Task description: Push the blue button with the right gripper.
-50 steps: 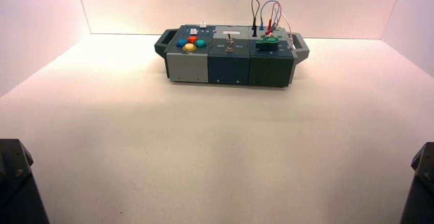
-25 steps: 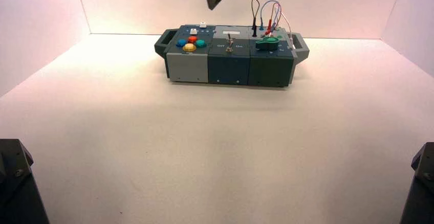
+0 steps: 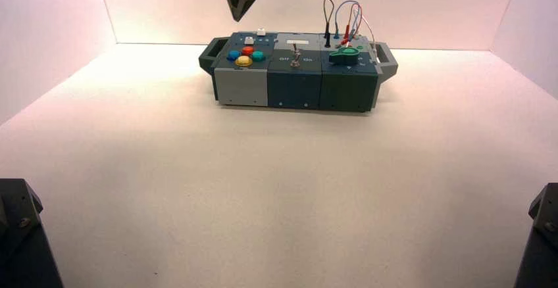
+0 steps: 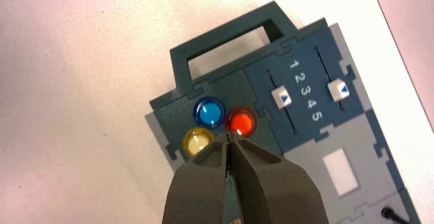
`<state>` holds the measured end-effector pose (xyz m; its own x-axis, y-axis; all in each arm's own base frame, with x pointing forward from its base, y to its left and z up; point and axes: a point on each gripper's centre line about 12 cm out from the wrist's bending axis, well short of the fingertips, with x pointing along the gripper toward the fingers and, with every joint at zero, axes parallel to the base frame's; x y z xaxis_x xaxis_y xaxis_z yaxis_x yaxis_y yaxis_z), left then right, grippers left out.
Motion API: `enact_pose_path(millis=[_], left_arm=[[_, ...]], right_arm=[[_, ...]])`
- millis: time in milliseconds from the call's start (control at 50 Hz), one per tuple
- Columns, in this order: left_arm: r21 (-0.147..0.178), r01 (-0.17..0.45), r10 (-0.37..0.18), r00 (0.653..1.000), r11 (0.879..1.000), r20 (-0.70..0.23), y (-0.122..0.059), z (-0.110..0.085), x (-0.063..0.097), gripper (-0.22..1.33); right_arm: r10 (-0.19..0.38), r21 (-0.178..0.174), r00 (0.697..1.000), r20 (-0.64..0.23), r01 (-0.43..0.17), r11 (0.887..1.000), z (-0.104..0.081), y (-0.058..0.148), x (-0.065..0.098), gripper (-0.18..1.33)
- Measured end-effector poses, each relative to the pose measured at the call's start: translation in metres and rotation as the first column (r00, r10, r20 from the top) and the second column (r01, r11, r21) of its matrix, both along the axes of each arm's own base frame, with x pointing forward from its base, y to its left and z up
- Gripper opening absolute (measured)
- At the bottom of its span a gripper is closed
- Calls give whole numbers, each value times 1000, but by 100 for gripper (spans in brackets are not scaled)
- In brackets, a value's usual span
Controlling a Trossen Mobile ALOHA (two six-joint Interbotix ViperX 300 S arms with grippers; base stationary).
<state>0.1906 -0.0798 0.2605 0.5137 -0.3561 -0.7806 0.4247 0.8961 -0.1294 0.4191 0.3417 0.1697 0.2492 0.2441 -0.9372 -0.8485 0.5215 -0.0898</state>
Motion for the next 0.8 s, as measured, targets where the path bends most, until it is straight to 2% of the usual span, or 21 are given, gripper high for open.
enact_pose_path(millis=[220, 400, 620, 800], left_arm=[[4, -3, 3, 1000, 1000, -8, 1, -4, -2, -16], [5, -6, 6, 1000, 1000, -13, 2, -6, -2, -16], [5, -5, 5, 1000, 1000, -9, 2, -5, -2, -16], [5, -6, 6, 1000, 1000, -11, 2, -6, -2, -16]], right_arm=[[13, -11, 1000, -12, -14, 1000, -7, 11, 7, -14], [23, -36, 999, -41, -24, 999, -27, 16, 6, -14], [30, -23, 999, -26, -31, 999, -34, 20, 3, -14], [32, -30, 999, -25, -33, 999, -40, 19, 1, -14]])
